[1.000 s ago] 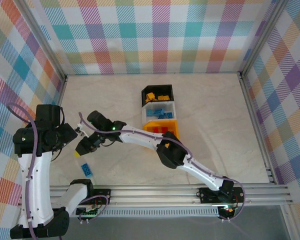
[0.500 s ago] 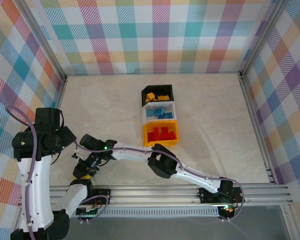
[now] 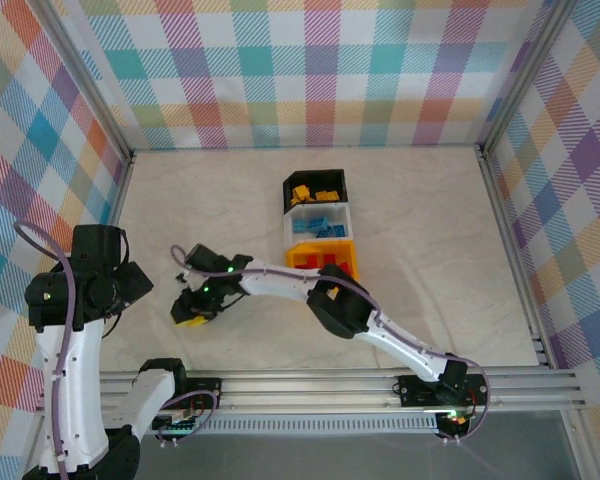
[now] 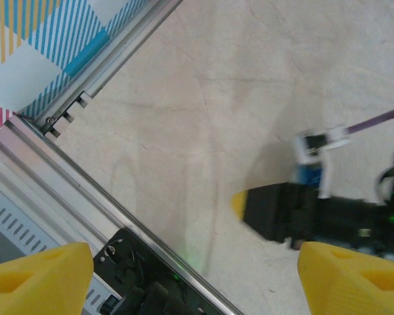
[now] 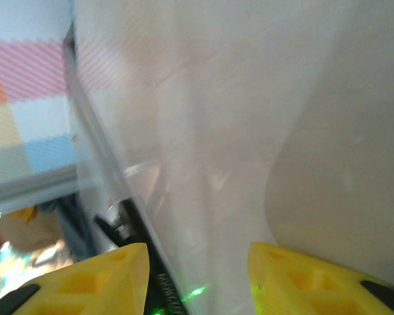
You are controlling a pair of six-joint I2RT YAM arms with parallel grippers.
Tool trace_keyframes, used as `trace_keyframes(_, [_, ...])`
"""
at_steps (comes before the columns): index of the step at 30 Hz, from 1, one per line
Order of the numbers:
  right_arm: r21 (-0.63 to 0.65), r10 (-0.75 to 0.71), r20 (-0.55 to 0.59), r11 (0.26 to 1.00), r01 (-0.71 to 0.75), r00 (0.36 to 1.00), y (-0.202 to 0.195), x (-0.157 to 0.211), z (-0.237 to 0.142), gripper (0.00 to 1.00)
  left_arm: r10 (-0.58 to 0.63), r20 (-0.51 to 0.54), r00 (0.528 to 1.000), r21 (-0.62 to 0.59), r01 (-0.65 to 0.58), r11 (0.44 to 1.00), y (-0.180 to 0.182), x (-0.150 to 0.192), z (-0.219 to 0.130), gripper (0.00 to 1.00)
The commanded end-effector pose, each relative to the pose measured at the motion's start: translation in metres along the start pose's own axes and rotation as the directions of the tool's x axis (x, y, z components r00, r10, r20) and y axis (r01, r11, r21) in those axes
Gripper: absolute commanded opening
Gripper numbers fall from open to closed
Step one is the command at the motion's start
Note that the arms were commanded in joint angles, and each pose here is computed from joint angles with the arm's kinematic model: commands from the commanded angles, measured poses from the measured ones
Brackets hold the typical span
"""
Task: Sort the legos into containers by color
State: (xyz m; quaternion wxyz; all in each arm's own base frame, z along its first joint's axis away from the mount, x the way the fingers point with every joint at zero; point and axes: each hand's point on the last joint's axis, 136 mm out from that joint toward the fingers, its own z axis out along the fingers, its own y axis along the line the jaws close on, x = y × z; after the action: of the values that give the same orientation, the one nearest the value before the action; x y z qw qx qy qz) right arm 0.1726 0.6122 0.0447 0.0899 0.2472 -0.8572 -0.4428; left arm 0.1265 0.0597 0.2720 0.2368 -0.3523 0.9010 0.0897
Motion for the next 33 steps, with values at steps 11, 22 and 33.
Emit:
trace_keyframes(11, [0.105, -0.143, 0.145, 0.986, 0.129, 0.979, 0.032, 0.025, -0.158, 0.61, 0.02, -0.227, 0.974, 0.131, 0.01, 0.991, -0.046, 0.046, 0.071, 0.83])
trace_keyframes(22, [0.276, -0.036, 0.276, 0.96, -0.044, 0.96, -0.024, 0.049, -0.264, 0.66, 0.127, -0.388, 0.913, 0.225, -0.04, 0.974, -0.134, 0.075, 0.126, 1.0])
trace_keyframes(33, [0.289, -0.046, 0.365, 0.955, -0.066, 0.93, -0.029, 0.061, -0.306, 0.66, 0.045, -0.438, 0.898, 0.006, -0.048, 0.999, -0.197, 0.067, 0.171, 1.0])
